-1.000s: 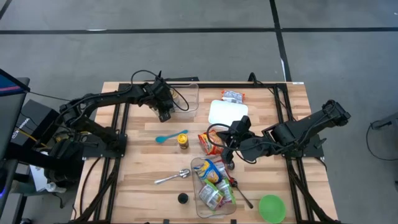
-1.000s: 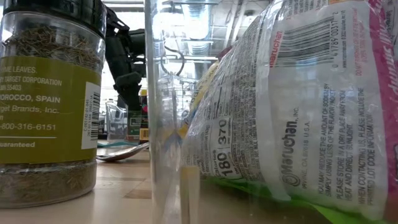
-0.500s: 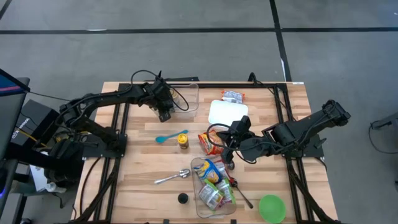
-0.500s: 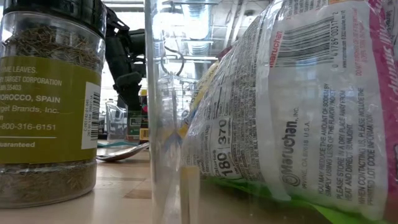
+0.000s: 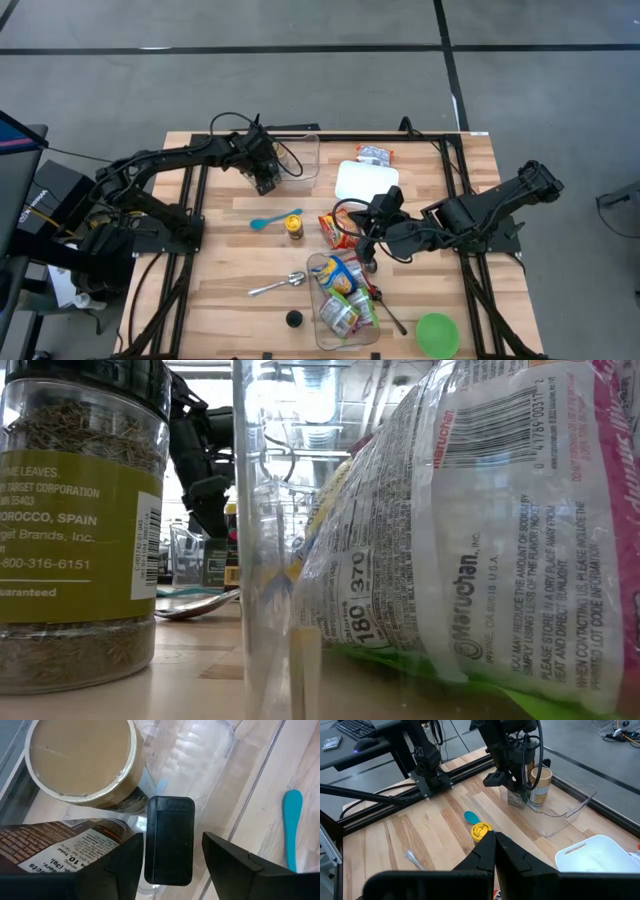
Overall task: Pick & Place Food Item
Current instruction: Put the green seasoning bottle into the top transparent bin, then put the yellow seasoning bottle into the top transparent bin
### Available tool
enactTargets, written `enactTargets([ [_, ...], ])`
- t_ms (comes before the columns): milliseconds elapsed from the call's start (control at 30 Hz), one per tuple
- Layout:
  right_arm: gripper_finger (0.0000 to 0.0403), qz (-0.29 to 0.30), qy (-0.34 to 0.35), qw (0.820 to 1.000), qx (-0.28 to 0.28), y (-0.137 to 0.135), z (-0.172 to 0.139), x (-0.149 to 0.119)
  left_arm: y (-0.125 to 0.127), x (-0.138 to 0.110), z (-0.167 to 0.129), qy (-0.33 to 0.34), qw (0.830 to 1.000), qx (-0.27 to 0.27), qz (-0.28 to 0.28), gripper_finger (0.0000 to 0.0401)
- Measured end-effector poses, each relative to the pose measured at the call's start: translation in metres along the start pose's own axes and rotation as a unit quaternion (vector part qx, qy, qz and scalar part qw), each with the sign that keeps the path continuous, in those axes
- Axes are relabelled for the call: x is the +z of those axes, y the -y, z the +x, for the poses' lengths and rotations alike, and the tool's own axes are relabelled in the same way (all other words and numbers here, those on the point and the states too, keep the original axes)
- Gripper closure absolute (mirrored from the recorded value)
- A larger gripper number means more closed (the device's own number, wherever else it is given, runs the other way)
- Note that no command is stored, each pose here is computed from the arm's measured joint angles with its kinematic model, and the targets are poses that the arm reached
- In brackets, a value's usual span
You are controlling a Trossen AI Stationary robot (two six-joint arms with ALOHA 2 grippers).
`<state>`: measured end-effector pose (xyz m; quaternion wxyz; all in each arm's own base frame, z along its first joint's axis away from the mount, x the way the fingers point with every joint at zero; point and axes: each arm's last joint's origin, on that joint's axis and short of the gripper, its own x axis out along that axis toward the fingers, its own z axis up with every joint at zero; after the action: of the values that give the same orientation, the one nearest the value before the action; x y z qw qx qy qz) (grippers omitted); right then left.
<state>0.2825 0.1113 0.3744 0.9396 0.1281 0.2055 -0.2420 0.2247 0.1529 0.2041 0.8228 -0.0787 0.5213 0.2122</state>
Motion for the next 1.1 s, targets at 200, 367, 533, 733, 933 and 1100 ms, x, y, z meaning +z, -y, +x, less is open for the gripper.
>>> enactTargets([
  [200, 0.0401, 0.0, 0.0, 1.0, 0.0, 0.0, 0.0, 0.0, 0.0, 0.0, -0.007, 0.012, 1.0, -0.001, -0.025, 0.0216],
  [367, 0.0401, 0.0, 0.0, 1.0, 0.0, 0.0, 0.0, 0.0, 0.0, 0.001, -0.027, 0.049, 0.998, 0.004, -0.028, 0.0228],
  [533, 0.0401, 0.0, 0.0, 1.0, 0.0, 0.0, 0.0, 0.0, 0.0, -0.001, -0.055, 0.101, 0.993, 0.009, -0.064, 0.0236],
  [733, 0.0401, 0.0, 0.0, 1.0, 0.0, 0.0, 0.0, 0.0, 0.003, -0.007, -0.093, 0.173, 0.971, -0.008, -0.166, 0.0246],
  [933, 0.0401, 0.0, 0.0, 1.0, 0.0, 0.0, 0.0, 0.0, 0.025, -0.015, -0.128, 0.233, 0.948, -0.095, -0.195, 0.026],
  [1100, 0.0401, 0.0, 0.0, 1.0, 0.0, 0.0, 0.0, 0.0, 0.053, -0.02, -0.151, 0.269, 0.929, -0.175, -0.183, 0.0271],
])
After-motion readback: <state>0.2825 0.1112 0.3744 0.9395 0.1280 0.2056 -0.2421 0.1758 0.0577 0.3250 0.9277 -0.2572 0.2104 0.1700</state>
